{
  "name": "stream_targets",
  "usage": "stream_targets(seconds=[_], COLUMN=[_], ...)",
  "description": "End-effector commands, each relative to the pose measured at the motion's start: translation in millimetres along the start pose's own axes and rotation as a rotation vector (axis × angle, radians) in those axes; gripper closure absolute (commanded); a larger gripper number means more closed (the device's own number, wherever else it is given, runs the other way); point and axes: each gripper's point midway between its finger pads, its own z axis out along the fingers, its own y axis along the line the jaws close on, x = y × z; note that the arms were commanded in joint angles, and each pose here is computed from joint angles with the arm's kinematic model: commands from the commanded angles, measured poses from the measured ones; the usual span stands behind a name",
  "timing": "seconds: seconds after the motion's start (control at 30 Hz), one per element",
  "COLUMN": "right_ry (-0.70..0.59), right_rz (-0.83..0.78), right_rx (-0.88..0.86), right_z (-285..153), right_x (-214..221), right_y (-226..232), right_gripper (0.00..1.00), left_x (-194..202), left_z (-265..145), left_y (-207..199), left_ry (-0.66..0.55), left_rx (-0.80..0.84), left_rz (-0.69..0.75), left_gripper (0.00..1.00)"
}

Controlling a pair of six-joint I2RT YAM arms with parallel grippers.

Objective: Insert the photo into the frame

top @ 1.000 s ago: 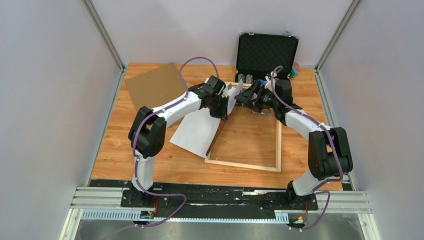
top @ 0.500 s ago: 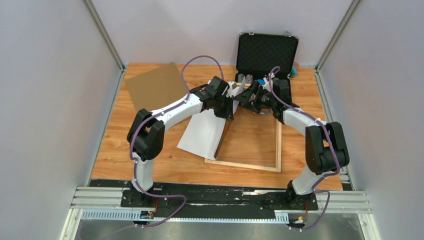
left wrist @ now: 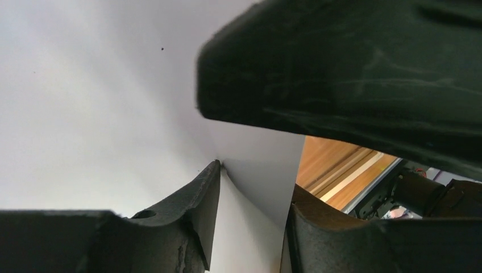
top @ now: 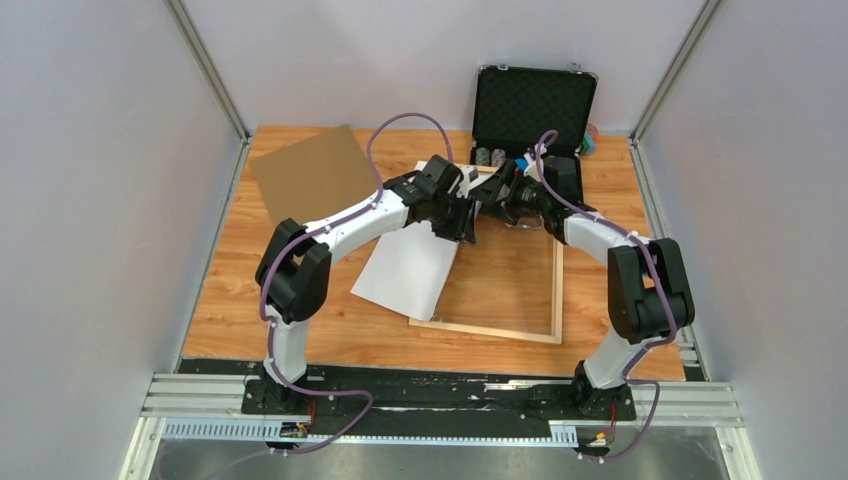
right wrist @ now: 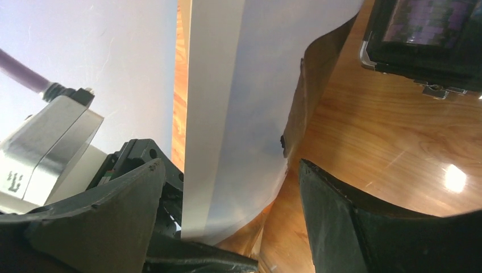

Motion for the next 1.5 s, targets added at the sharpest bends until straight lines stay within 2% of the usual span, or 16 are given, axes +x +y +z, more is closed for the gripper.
stream_targets(seconds=[0.0,0.2,0.3,0.43,0.5,0.7,0.83,0.97,1.23,1.47], right_ry=[0.007,0.036,0.041,0.038,0.036,0.012,-0.018,-0.038,-0.006,0.066], right_rz=[-0.002,0.022,0.032,0.027,0.023,-0.007,-0.050,-0.116,-0.134,-0.152], right_rx=[-0.044,-0.031,-0.021,-0.014,-0.011,0.003,0.063,0.111,0.208,0.277], right_z=[6,15,17,16,15,8,-4,-30,-89,-119], right_x=[-7,-2,0,2,1,-7,-21,-39,-59,-68], right_y=[8,-5,-11,-13,-14,-18,-28,-32,-66,-100], right_gripper=[0.16,0.22,0.29,0.45,0.54,0.77,0.99,1.00,1.00,1.00], left_x=[-10,-8,-6,-6,-6,-12,-21,-29,-34,-36], left_z=[-7,-3,-4,-7,-9,-28,-50,-76,-115,-130], left_y=[-17,-22,-25,-28,-31,-40,-45,-43,-21,-18], left_ry=[-0.037,-0.021,-0.015,-0.013,-0.013,-0.046,-0.089,-0.127,-0.176,-0.187], left_rx=[0.037,0.071,0.085,0.102,0.115,0.137,0.134,0.127,0.031,0.013], left_rz=[0.017,0.006,0.005,0.011,0.014,0.064,0.134,0.211,0.387,0.404], left_gripper=[0.54,0.44,0.32,0.14,0.09,0.06,0.06,0.06,0.06,0.06])
